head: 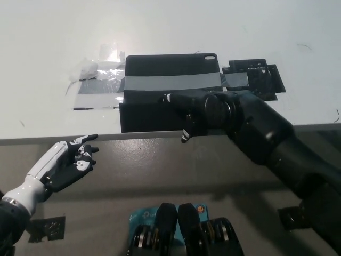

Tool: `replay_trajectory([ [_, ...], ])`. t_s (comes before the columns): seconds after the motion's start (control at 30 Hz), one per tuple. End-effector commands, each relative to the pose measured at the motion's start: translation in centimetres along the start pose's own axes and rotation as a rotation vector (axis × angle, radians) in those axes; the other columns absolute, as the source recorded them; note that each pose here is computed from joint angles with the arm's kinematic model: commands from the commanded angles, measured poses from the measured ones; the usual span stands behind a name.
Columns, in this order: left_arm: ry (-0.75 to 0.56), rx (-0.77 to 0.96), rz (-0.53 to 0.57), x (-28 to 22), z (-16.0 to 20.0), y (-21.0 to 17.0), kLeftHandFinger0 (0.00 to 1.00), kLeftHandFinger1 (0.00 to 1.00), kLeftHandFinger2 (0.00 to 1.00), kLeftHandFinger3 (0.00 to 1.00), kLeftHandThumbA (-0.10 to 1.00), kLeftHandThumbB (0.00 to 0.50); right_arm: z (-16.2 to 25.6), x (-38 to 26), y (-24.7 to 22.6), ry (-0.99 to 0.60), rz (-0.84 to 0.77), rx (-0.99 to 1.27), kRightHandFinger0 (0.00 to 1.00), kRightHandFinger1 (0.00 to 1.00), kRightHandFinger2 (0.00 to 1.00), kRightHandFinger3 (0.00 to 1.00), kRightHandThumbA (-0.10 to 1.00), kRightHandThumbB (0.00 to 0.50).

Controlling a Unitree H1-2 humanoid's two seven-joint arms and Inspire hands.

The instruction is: The robot uses its right hand to pull the cover of a folded tablet cover kept in the middle of the desk

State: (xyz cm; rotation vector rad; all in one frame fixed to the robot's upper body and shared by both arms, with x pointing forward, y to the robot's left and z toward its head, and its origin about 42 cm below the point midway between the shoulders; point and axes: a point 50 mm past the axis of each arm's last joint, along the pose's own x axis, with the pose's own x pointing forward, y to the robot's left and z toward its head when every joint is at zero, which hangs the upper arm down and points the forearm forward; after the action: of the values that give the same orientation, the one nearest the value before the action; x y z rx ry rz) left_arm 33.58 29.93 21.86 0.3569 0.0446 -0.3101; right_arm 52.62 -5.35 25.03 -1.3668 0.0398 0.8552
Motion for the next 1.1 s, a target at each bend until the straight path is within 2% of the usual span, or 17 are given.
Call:
replay_trajectory([
  [0.0, -0.023, -0.003, 0.018, -0.3, 0.9, 0.6, 0.75, 0.85, 0.97, 1.0, 1.0, 0.082, 0.5, -1.2, -1.9, -0.02, -0.003, -0.132, 1.0, 1.0, 1.0, 1.0, 1.0, 0.5],
  [0.3, -0.017, 0.009, 0.023, -0.3, 0.9, 0.8, 0.76, 0.84, 0.96, 1.0, 1.0, 0.125, -2.1, -3.2, -1.6, 0.025, -0.005, -0.152, 1.0, 1.0, 1.0, 1.0, 1.0, 0.5],
  [0.37, -0.023, 0.019, 0.02, -0.4, 1.1, 0.7, 0.75, 0.84, 0.96, 1.0, 1.0, 0.109, -2.2, -3.4, -1.4, 0.027, -0.015, -0.132, 1.0, 1.0, 1.0, 1.0, 1.0, 0.5],
  [0.47, -0.038, 0.018, 0.025, -0.1, 1.5, 0.8, 0.74, 0.84, 0.96, 1.0, 1.0, 0.082, -1.9, -3.2, -1.0, 0.038, -0.039, -0.116, 1.0, 1.0, 1.0, 1.0, 1.0, 0.468],
  [0.6, -0.047, 0.022, 0.025, 0.0, 1.8, 0.8, 0.76, 0.85, 0.97, 1.0, 1.0, 0.071, -1.0, -2.6, -0.1, 0.024, -0.089, -0.019, 1.0, 1.0, 1.0, 1.0, 1.0, 0.475],
  [0.67, -0.052, 0.029, 0.024, 0.1, 2.1, 1.0, 0.77, 0.86, 0.97, 1.0, 1.0, 0.056, -0.4, -2.3, 0.2, 0.001, -0.116, 0.058, 1.0, 1.0, 1.0, 1.0, 1.0, 0.456],
  [0.7, -0.052, 0.024, 0.022, 0.1, 2.1, 1.0, 0.78, 0.87, 0.99, 1.0, 1.0, 0.054, 0.1, -2.1, 0.6, -0.028, -0.118, 0.129, 1.0, 1.0, 1.0, 1.0, 1.0, 0.431],
  [0.77, -0.057, 0.03, 0.023, 0.4, 2.3, 1.3, 0.79, 0.87, 0.99, 1.0, 1.0, 0.049, 0.7, -1.8, 0.6, -0.056, -0.12, 0.178, 0.97, 0.99, 1.0, 1.0, 1.0, 0.456],
  [0.8, -0.056, 0.037, 0.023, 0.5, 2.4, 1.4, 0.8, 0.87, 0.98, 1.0, 1.0, 0.056, 1.3, -1.6, 0.5, -0.067, -0.122, 0.189, 0.91, 0.95, 1.0, 1.0, 1.0, 0.455],
  [0.83, -0.058, 0.038, 0.023, 0.6, 2.5, 1.4, 0.8, 0.87, 0.98, 1.0, 1.0, 0.056, 1.6, -1.6, 0.4, -0.069, -0.126, 0.194, 0.95, 1.0, 1.0, 1.0, 1.0, 0.452],
  [0.87, -0.058, 0.039, 0.022, 0.8, 2.5, 1.4, 0.8, 0.87, 0.98, 1.0, 1.0, 0.061, 2.2, -1.5, 0.2, -0.079, -0.135, 0.204, 0.97, 1.0, 1.0, 1.0, 1.0, 0.462],
  [1.0, -0.048, 0.043, 0.023, 0.8, 2.3, 1.6, 0.78, 0.86, 0.98, 1.0, 1.0, 0.061, 3.4, -1.2, 0.2, -0.109, -0.151, 0.262, 0.92, 0.99, 1.0, 1.0, 1.0, 0.484],
  [1.07, -0.043, 0.036, 0.026, 0.7, 2.1, 1.6, 0.78, 0.86, 0.98, 1.0, 1.0, 0.092, 3.9, -1.5, 0.6, -0.119, -0.16, 0.279, 0.91, 0.98, 1.0, 1.0, 1.0, 0.475],
])
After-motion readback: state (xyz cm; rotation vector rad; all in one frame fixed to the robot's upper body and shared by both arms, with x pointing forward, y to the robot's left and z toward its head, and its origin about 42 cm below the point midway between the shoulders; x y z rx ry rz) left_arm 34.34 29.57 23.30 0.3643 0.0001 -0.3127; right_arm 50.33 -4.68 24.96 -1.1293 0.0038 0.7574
